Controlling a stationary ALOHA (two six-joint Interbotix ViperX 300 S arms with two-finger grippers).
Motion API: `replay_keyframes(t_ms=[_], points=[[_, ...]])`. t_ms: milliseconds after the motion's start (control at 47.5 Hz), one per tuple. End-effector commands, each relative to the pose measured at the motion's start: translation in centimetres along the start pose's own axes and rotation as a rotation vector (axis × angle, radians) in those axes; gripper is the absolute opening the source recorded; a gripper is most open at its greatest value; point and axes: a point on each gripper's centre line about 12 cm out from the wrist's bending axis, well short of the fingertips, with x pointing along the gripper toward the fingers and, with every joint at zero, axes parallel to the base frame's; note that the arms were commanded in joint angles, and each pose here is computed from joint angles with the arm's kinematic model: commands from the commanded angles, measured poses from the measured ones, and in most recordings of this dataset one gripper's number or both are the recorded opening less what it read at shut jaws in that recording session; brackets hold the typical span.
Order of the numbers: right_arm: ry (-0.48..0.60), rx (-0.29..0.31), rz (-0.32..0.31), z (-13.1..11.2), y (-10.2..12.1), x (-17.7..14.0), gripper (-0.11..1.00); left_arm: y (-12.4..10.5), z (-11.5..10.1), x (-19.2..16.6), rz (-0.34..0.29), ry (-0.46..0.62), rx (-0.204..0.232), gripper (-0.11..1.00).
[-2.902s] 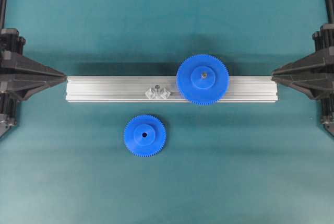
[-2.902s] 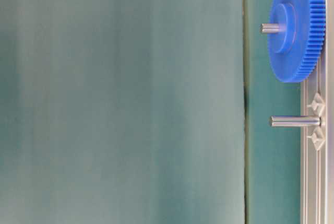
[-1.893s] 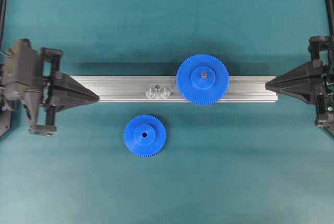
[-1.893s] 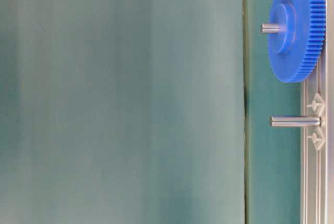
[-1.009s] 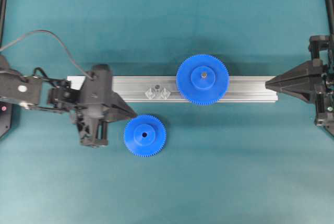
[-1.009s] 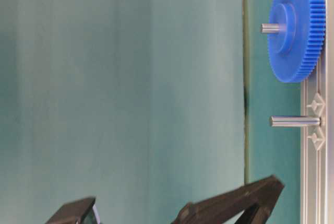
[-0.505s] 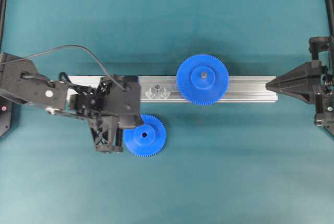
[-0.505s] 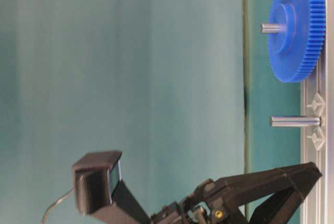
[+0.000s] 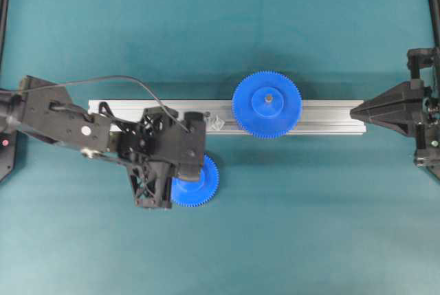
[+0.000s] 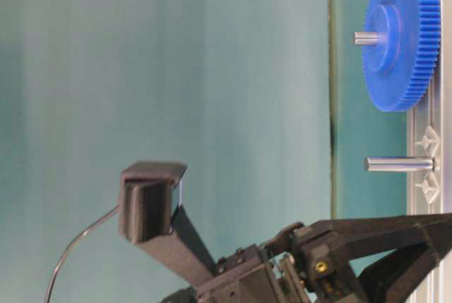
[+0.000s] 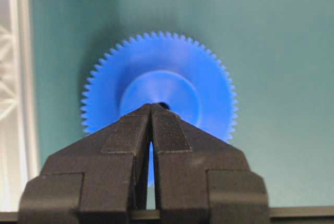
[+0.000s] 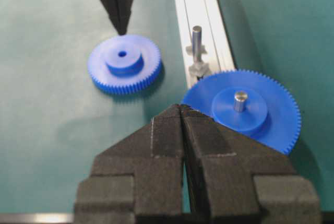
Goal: Find the location of the shaft and insert the small gear.
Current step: 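Lower the left gripper and grip the small blue gear's hub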
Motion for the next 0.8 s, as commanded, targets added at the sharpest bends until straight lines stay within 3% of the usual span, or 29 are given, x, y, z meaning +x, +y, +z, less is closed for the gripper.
replay_keyframes(t_ms=[0, 252, 547, 778], points=[[-0.012, 0.013, 0.000, 0.6, 0.0, 0.1, 0.02, -0.4, 1.3, -0.3, -0.004, -0.006, 0.010, 0.00], [-0.011, 0.013, 0.000, 0.4, 0.0, 0.0, 0.02, -0.4, 2.0, 0.5, 0.003, 0.098, 0.009, 0.00], [-0.017, 0.014, 0.002, 0.3, 0.0, -0.2, 0.02, -0.5, 2.5, 0.6, 0.005, 0.133, 0.024, 0.00], [-0.017, 0.014, 0.001, 0.1, 0.0, -0.3, 0.02, -0.4, 2.3, 0.9, 0.006, 0.167, 0.035, 0.06]])
